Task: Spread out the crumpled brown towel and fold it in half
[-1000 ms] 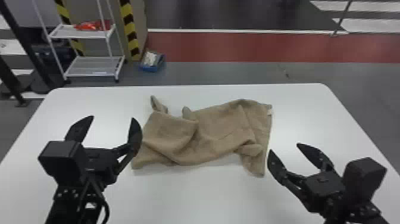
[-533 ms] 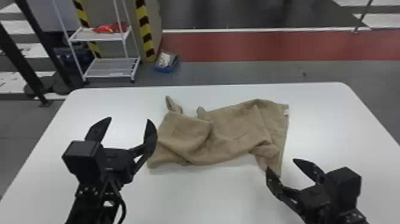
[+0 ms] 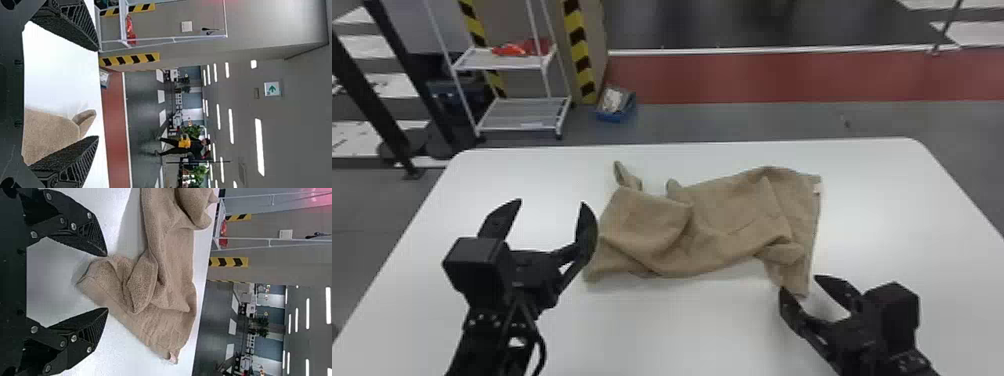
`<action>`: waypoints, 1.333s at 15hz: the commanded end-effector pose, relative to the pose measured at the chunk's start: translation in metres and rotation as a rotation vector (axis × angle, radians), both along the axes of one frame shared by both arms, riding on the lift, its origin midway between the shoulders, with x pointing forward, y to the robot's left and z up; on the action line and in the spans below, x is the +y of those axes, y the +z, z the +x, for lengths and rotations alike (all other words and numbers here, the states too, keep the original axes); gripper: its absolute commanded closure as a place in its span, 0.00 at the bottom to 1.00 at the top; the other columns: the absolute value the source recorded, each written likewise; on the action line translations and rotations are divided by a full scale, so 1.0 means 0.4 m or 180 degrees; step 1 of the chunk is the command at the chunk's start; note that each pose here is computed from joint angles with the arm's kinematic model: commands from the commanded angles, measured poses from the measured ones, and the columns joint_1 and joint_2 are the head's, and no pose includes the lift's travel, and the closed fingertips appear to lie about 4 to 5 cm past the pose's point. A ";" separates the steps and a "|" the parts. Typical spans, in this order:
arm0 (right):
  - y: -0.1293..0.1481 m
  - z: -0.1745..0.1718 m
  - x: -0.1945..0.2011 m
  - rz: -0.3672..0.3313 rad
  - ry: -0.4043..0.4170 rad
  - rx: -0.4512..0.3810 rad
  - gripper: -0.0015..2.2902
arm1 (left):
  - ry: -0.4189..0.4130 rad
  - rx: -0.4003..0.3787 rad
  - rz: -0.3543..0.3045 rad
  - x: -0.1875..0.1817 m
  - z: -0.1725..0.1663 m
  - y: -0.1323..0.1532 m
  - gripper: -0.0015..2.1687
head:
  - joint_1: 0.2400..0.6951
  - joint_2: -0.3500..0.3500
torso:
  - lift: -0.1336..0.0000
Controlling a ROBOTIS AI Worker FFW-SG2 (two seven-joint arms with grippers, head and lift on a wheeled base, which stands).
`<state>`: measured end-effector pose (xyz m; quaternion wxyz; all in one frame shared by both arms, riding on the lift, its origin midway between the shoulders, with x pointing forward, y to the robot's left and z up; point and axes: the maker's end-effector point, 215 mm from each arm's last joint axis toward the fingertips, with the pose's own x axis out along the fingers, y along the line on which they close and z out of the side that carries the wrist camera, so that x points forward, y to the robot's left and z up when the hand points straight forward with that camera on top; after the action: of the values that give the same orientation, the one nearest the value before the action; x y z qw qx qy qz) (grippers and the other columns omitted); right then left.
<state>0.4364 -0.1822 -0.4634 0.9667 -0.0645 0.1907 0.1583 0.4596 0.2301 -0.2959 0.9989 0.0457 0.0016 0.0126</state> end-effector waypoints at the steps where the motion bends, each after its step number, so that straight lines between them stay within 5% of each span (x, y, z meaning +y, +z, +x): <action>1: -0.003 0.000 0.001 -0.0007 0.0006 0.0011 0.21 | 0.0001 0.0004 0.0003 0.000 0.003 -0.003 0.04 | 1.00 0.59 | 0.07; 3: -0.009 0.003 -0.003 -0.0014 0.0002 0.0050 0.28 | 0.0005 0.0004 0.0000 0.001 0.005 -0.003 0.04 | 1.00 0.59 | 0.07; 9: -0.028 0.001 -0.011 -0.0060 -0.0013 0.0157 0.30 | 0.0010 -0.0002 0.0000 0.003 0.008 -0.002 0.04 | 1.00 0.58 | 0.07; 11: -0.032 -0.007 -0.008 -0.0058 0.0006 0.0194 0.49 | 0.0005 -0.0005 -0.0004 0.001 0.008 0.000 0.04 | 1.00 0.58 | 0.07; 15: 0.024 -0.009 -0.039 -0.0062 -0.0049 0.0066 0.53 | -0.0015 -0.0012 -0.0007 -0.007 0.007 0.005 0.04 | 1.00 0.58 | 0.07; 20: 0.130 0.007 -0.221 -0.0014 -0.0450 -0.0150 0.53 | -0.0016 -0.0023 -0.0006 -0.006 -0.005 0.016 0.04 | 1.00 0.50 | 0.07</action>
<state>0.4371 -0.2453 -0.4214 0.9758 -0.0631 0.1788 0.1089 0.4590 0.2275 -0.2910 0.9989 0.0450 -0.0017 0.0102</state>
